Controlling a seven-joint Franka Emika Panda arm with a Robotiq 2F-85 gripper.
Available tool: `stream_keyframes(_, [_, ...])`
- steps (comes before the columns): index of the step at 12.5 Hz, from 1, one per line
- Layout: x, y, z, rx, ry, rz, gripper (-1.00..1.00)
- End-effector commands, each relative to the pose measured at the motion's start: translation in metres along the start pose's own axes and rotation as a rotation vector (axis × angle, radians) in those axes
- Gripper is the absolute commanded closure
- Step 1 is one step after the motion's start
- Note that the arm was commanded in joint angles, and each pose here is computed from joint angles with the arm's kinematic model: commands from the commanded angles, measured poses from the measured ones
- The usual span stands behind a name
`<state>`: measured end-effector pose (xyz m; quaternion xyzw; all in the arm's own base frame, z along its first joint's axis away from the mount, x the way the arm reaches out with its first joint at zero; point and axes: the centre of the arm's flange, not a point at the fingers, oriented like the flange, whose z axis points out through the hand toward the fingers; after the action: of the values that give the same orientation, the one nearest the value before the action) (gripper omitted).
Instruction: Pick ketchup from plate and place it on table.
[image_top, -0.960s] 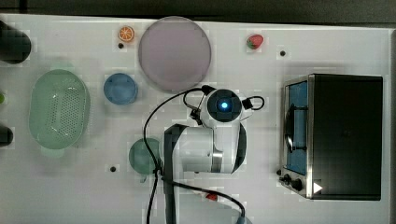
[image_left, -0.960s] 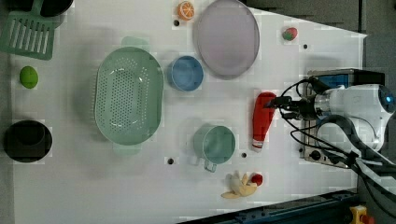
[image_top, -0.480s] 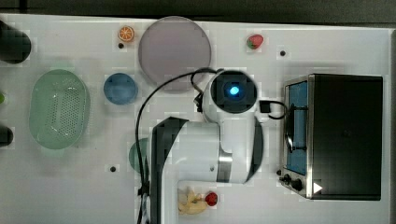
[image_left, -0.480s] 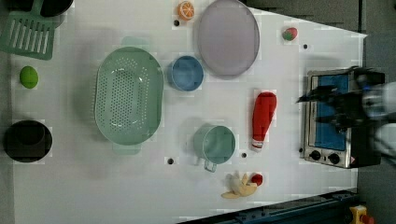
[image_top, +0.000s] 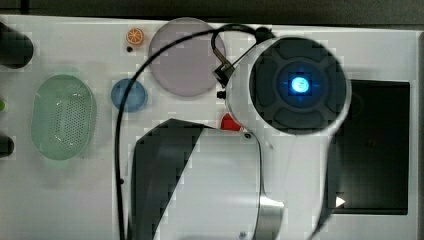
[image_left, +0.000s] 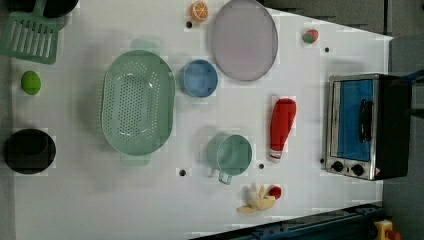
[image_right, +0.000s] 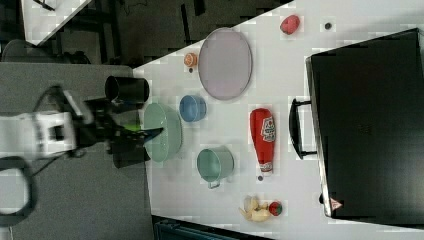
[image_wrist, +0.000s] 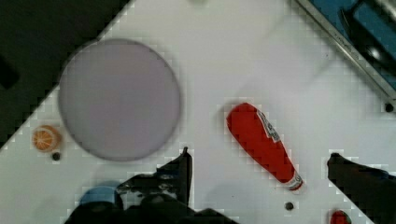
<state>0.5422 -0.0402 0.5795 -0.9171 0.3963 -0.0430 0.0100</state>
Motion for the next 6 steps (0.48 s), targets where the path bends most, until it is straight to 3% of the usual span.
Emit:
stream_keyframes(1, [-0.0092, -0.002, 0.0154, -0.089, -0.078, 0.038, -1.0])
stream_keyframes(3, [-0.018, 0.0004, 0.0105, -0.137, -0.126, 0.024, -1.0])
stream_keyframes(6, [-0.0191, -0.0003, 0.0126, -0.139, -0.128, 0.022, -1.0])
